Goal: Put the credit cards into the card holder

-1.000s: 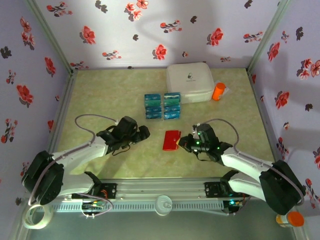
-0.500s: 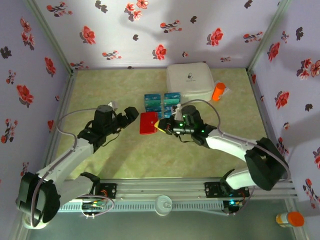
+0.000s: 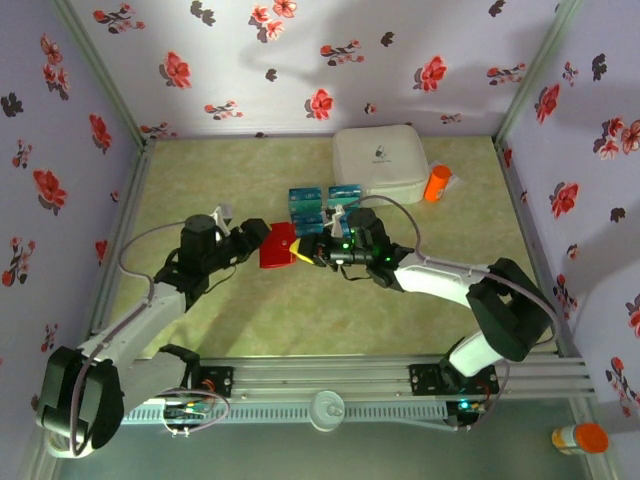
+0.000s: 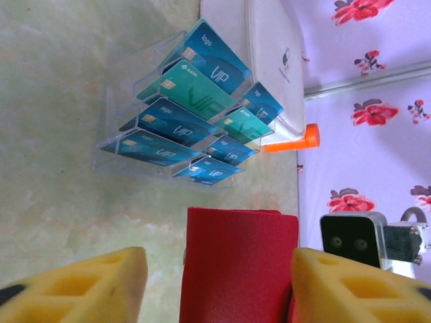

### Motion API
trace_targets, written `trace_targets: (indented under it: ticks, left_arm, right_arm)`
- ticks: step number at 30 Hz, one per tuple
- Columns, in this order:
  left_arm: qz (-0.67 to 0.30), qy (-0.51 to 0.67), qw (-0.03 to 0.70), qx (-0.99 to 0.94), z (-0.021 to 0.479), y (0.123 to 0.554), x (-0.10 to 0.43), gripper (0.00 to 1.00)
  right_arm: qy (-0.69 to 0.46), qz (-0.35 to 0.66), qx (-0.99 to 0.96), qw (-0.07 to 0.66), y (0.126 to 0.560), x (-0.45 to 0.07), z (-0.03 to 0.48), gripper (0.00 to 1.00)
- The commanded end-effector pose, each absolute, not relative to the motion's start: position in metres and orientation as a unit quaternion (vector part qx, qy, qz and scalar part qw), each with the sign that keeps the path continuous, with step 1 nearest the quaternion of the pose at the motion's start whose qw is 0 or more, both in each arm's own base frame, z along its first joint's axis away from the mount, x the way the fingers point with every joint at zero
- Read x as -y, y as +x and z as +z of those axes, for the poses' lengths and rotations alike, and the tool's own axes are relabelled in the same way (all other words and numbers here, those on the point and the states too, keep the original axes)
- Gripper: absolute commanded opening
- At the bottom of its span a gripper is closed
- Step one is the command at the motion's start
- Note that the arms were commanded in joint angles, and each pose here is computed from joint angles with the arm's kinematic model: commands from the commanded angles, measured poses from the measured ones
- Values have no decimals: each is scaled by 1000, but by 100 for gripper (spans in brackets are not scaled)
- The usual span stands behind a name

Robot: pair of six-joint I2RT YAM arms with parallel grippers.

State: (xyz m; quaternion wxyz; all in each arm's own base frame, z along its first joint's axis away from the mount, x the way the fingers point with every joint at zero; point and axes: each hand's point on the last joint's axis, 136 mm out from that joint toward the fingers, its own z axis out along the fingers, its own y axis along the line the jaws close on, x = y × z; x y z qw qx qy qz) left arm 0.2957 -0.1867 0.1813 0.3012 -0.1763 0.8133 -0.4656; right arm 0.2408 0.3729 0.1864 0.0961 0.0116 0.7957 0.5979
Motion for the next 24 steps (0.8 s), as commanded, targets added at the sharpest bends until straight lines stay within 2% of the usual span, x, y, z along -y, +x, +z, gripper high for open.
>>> trace_targets:
  ticks: [1,3,9,13,16,18,19,22,24]
  left_arm:
    - [-499,-169,314,-790,199,298,190,44]
    - [-502,-171,315,-787,200,298,190,41]
    - [-507,-172,317,-783,202,299,191,43]
    - [-510,-173,317,-781,202,299,191,38]
    - [-512,-175,315,-780,200,299,191,22]
    - [-513,-178,314,-779,198,298,190,6]
    - [-513,-179,313,-779,197,298,190,0]
    - [-512,-179,312,-780,195,297,190,0]
    - [-510,-177,314,-781,195,296,189,0]
  right_arm:
    - [-11,627,-772,104,239,-383,213,0]
    - [-11,627,-772,103,239,-384,213,0]
    - [-17,632,-768,98,236,-389,216,0]
    - [-17,635,-766,96,236,-391,215,0]
    - [-16,634,-767,95,236,-391,213,0]
    - [-18,632,-769,93,236,-391,211,0]
    - [-20,628,-773,92,235,-390,209,3]
    - [-26,584,-804,106,237,-378,194,26]
    - [-38,514,-846,133,238,-358,179,37]
